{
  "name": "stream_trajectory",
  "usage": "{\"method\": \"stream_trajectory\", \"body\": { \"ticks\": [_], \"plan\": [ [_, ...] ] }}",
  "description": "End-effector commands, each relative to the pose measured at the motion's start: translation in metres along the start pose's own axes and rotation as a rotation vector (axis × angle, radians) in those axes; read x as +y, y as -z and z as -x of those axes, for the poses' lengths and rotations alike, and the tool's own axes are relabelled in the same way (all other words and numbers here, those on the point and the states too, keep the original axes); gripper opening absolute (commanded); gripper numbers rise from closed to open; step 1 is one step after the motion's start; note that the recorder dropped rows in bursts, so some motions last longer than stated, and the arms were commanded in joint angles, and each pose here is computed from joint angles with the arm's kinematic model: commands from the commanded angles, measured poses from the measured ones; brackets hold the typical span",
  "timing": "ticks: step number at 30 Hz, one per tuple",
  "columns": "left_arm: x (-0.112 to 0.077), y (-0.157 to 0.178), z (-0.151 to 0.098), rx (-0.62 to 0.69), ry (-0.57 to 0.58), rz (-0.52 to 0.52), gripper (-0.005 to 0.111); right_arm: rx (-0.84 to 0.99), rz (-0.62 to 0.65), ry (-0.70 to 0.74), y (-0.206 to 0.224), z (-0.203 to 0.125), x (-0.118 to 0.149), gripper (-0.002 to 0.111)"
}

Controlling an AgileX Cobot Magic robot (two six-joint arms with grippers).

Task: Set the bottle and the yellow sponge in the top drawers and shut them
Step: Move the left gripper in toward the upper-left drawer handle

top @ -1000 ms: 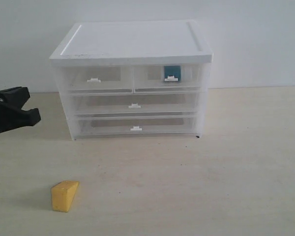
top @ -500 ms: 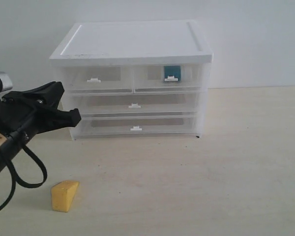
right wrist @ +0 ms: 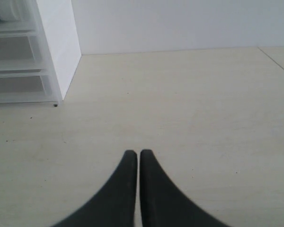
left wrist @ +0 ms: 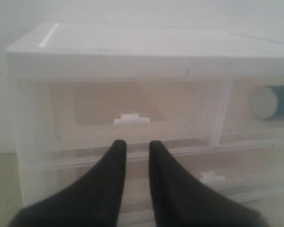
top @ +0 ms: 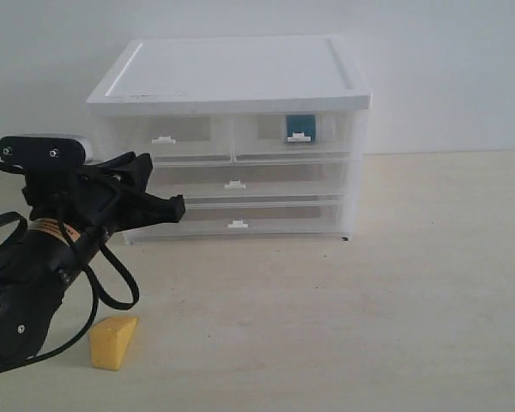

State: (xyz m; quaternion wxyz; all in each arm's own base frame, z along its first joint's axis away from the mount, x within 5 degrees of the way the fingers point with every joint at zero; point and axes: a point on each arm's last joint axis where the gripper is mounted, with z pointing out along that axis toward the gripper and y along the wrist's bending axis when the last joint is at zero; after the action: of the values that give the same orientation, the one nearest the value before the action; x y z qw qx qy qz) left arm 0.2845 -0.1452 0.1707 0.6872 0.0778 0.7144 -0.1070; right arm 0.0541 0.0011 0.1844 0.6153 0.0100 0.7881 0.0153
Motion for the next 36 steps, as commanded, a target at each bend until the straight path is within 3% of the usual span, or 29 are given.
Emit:
{"method": "stream_trajectory", "body": {
  "ticks": [1, 3, 6, 20, 25, 32, 36],
  "plan": [
    [-0.012, -0.002, -0.002, -0.009, -0.049, -0.114, 0.045, -0.009, -0.002, 0.002, 0.0, 0.0, 0.0, 0.0],
    [-0.015, -0.002, 0.0, -0.02, -0.032, -0.145, 0.059, -0.009, -0.002, 0.002, 0.0, 0.0, 0.0, 0.0],
    [-0.015, -0.003, 0.001, -0.024, 0.007, -0.144, 0.07, -0.009, -0.002, 0.002, 0.0, 0.0, 0.0, 0.0],
    [-0.003, -0.028, -0.014, -0.057, -0.011, 0.067, 0.069, -0.009, -0.002, 0.002, 0.0, 0.0, 0.0, 0.0],
    [-0.01, -0.031, -0.025, -0.053, -0.014, 0.063, 0.069, -0.009, -0.002, 0.002, 0.0, 0.0, 0.0, 0.0],
    [-0.012, -0.046, -0.014, -0.105, 0.022, 0.095, 0.069, -0.009, -0.002, 0.002, 0.0, 0.0, 0.0, 0.0],
    [-0.011, -0.056, -0.016, -0.118, 0.049, 0.141, 0.063, -0.009, -0.002, 0.002, 0.0, 0.0, 0.0, 0.0]
  ]
}}
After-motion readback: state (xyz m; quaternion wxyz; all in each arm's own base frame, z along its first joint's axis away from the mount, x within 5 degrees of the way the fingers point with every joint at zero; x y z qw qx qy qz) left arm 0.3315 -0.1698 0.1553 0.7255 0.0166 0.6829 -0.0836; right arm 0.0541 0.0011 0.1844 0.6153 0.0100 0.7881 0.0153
